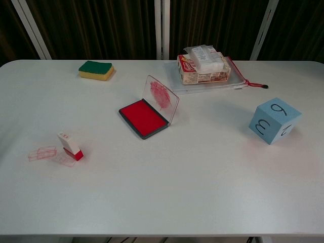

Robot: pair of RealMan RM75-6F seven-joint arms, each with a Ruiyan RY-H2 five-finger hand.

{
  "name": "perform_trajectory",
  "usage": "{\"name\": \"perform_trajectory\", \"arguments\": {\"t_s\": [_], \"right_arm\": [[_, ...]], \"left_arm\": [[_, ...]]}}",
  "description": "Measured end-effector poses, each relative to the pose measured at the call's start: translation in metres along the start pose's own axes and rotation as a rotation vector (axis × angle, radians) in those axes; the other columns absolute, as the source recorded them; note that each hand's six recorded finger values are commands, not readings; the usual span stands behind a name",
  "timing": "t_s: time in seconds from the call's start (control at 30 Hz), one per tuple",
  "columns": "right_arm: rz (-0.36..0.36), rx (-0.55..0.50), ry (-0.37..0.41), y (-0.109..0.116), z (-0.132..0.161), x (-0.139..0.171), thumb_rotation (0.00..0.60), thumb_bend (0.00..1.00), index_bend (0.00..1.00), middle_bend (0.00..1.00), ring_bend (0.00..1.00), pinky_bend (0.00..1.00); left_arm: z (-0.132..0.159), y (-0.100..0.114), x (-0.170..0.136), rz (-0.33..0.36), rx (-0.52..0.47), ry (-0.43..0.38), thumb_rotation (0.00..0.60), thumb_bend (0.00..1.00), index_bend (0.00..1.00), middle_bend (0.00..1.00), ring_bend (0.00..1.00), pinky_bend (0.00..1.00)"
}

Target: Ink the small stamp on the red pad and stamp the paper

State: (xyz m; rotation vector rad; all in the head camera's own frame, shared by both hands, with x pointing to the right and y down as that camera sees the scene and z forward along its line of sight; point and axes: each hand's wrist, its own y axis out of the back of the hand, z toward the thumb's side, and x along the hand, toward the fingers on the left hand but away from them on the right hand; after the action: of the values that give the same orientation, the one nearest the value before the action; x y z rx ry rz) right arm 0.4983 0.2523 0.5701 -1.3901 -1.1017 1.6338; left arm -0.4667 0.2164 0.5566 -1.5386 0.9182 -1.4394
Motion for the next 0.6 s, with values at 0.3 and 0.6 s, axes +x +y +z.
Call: {"name": "perform_trajectory", "arguments": {"t_s": [0.3,0.6], "right_arm": [[0.003,-0.003,0.001,-0.001,-0.001,0.002,0.6,0.1,0.0,0.0,0.0,0.0],[-0.012,-0.018,-0.003,0.0,-0.005,0.005,0.6,0.11,0.0,0.0,0.0,0.0]], "left_arm": [[0.001,-0.003,-0.003,-0.006,-0.006,-0.004,0.447,0.0,0.1,0.11,0.11,0.19],[0.015,0.0,-0.001,-0.009,-0.015,-0.073,0.6,0.0,0.1,0.11,0.11,0.22]]}}
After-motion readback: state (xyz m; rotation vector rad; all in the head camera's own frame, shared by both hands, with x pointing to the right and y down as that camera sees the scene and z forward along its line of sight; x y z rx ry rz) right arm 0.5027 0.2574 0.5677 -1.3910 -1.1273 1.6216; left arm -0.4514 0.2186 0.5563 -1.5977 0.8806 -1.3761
